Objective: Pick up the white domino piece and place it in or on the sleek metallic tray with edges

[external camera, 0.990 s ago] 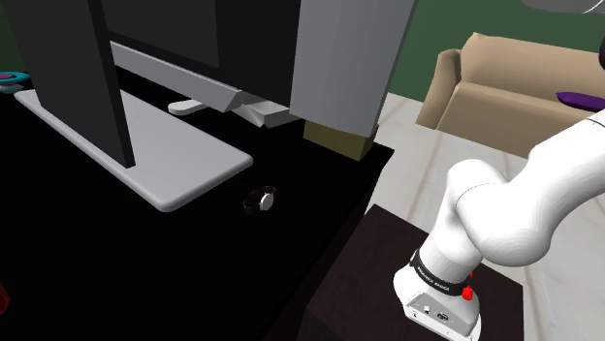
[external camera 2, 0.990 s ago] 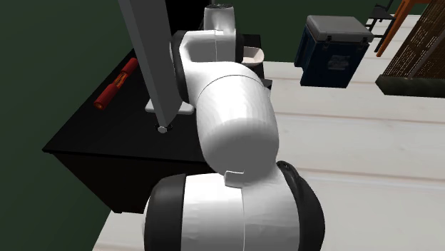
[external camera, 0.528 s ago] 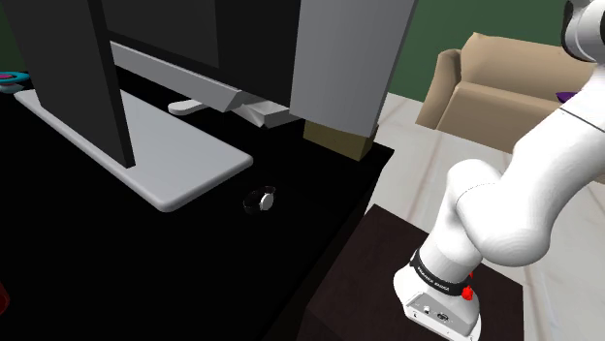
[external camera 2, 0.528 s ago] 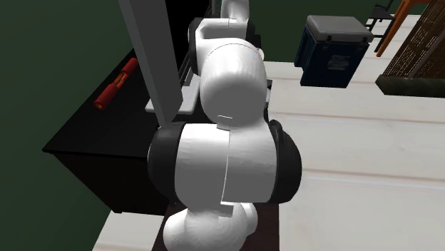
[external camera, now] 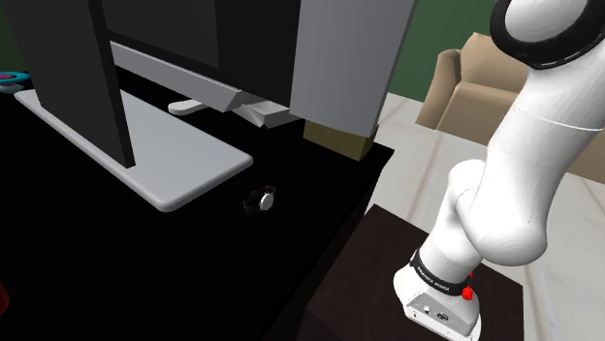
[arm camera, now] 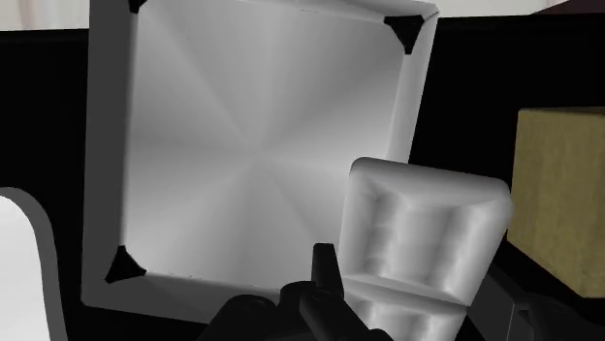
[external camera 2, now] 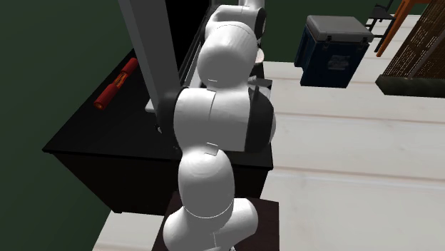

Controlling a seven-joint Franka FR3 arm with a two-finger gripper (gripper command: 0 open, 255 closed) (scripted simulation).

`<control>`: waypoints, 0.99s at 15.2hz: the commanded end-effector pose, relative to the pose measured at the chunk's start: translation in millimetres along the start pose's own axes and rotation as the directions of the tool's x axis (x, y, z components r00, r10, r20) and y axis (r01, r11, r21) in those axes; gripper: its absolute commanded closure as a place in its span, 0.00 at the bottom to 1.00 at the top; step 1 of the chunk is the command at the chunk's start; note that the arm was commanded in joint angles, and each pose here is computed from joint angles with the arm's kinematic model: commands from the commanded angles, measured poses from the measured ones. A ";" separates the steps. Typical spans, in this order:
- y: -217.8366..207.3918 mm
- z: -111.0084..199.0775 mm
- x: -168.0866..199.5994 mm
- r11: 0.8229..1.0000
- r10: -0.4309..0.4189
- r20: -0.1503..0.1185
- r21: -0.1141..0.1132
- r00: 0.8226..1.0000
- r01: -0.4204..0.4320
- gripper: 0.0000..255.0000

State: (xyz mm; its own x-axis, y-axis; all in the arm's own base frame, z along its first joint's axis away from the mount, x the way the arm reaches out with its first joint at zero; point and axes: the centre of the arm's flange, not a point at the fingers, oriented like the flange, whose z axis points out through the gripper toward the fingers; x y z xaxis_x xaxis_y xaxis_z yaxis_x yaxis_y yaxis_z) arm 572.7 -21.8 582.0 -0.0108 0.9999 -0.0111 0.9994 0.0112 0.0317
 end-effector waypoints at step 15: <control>73.9 55.1 -25.6 1.000 -0.002 0.000 0.000 1.000 0.002 1.00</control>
State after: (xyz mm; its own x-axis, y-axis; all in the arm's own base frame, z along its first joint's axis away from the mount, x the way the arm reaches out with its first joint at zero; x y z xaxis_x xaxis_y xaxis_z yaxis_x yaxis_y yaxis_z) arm 649.5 -47.5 535.3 -0.0127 0.9999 -0.0116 0.9994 0.0131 0.0312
